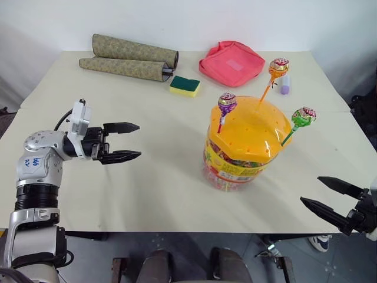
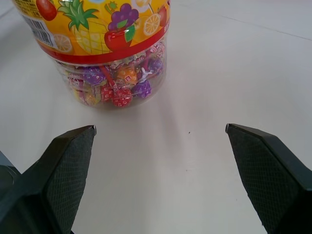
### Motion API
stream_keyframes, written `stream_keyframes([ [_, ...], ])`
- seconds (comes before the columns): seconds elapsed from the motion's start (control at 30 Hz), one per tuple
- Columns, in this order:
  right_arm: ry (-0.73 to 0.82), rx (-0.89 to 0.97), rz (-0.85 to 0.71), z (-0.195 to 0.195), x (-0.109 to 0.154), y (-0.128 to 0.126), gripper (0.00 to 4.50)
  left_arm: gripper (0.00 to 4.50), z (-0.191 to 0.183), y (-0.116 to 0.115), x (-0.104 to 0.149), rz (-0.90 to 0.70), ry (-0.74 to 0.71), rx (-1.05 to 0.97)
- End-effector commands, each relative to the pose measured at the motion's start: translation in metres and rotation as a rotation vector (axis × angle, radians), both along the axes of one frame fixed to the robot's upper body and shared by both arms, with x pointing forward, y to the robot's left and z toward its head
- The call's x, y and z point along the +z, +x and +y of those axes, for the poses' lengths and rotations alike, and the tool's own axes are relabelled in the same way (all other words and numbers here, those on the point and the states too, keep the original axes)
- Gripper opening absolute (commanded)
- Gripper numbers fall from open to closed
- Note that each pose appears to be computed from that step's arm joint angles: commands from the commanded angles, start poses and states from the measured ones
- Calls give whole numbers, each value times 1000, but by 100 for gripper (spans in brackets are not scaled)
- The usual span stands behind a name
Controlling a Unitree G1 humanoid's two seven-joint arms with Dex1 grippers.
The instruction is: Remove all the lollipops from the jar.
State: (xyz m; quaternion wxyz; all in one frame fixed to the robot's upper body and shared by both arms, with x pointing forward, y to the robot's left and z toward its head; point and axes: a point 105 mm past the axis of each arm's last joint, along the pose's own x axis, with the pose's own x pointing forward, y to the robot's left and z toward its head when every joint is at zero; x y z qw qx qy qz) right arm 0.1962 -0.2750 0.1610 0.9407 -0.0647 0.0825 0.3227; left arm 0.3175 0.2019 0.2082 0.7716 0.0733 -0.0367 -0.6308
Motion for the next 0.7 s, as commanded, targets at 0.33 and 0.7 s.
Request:
stream_keyframes([
  [0.33,-3,19,-26,2,9,1,448,450,2,3,15,-46,36,67],
  [0.7,-12,154,-41,19,41,-17,448,450,-20,-23,62,-195,70,-41],
])
